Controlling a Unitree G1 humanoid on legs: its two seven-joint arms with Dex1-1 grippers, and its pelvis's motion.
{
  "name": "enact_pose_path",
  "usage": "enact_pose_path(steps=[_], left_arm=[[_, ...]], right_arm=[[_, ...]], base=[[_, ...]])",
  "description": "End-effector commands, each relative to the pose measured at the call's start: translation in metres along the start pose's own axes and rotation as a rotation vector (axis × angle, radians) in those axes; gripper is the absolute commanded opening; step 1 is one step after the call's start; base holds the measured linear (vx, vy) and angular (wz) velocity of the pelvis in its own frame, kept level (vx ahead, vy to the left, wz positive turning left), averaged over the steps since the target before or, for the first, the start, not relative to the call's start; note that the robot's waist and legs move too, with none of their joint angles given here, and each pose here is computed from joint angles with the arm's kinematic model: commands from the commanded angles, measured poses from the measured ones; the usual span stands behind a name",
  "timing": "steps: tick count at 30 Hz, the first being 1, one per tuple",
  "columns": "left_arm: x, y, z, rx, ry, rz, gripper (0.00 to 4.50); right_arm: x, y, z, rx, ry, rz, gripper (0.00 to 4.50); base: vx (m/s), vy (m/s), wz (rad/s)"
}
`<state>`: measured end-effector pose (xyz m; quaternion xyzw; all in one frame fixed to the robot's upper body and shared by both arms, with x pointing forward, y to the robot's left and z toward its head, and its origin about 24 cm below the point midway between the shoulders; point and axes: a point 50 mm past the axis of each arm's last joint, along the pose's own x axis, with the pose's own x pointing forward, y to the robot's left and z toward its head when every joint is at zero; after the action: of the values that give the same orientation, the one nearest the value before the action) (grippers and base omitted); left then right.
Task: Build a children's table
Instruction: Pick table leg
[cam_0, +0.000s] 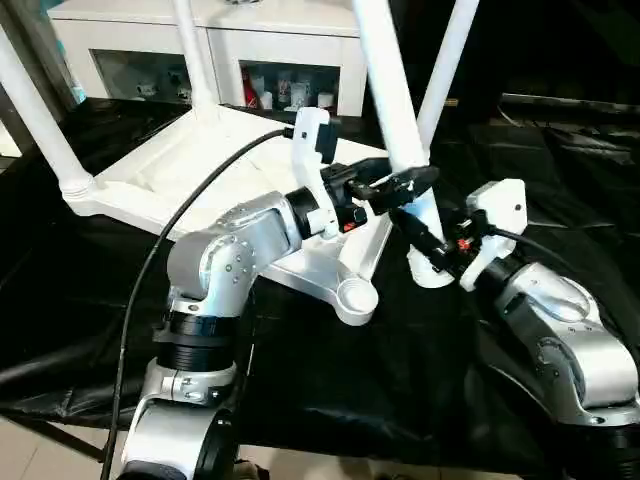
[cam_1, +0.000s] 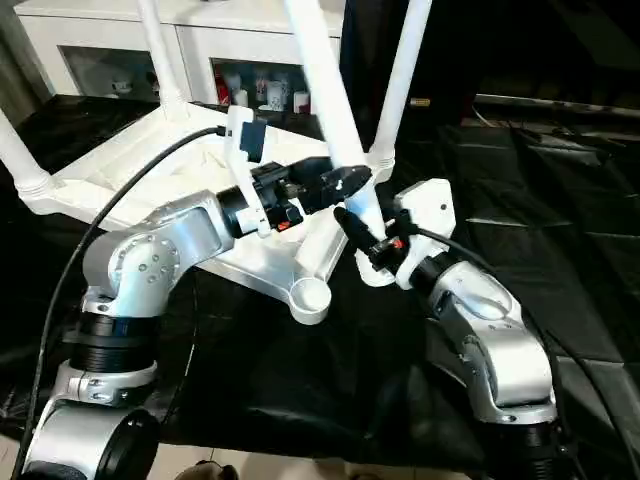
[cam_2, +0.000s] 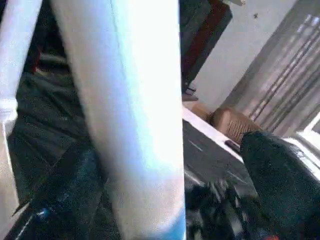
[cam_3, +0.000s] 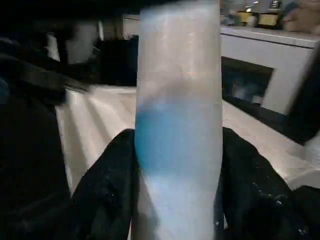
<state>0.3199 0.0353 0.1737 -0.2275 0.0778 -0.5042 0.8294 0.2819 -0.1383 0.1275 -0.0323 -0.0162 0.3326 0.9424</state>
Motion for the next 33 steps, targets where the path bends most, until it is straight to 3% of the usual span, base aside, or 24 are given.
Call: enact_pose_path(steps=[1, 10, 29, 33], left_arm=[[0.004, -0.005, 0.007, -0.019, -0.022, -0.012, 4.22], [0.011, 0.000, 0.011, -0.108, -0.114, 0.096, 3.53], [0.011, -0.002, 0.008, -0.162, -0.136, 0.140, 2.08], [0.011, -0.004, 0.007, -0.161, -0.131, 0.128, 1.94]], right_arm=[[0.000, 0.002, 0.004, -0.029, -0.014, 0.011, 1.88], [0.007, 0.009, -0.001, -0.023, 0.000, 0.005, 1.88], [0.017, 0.009, 0.000, -0.003, -0.017, -0.057, 1.88], [0.018, 0.011, 0.000, 0.001, -0.016, -0.055, 1.88]], base=[[0.000, 0.000, 0.00], [0.000, 0.000, 0.00], [0.000, 0.000, 0.00], [0.000, 0.000, 0.00]])
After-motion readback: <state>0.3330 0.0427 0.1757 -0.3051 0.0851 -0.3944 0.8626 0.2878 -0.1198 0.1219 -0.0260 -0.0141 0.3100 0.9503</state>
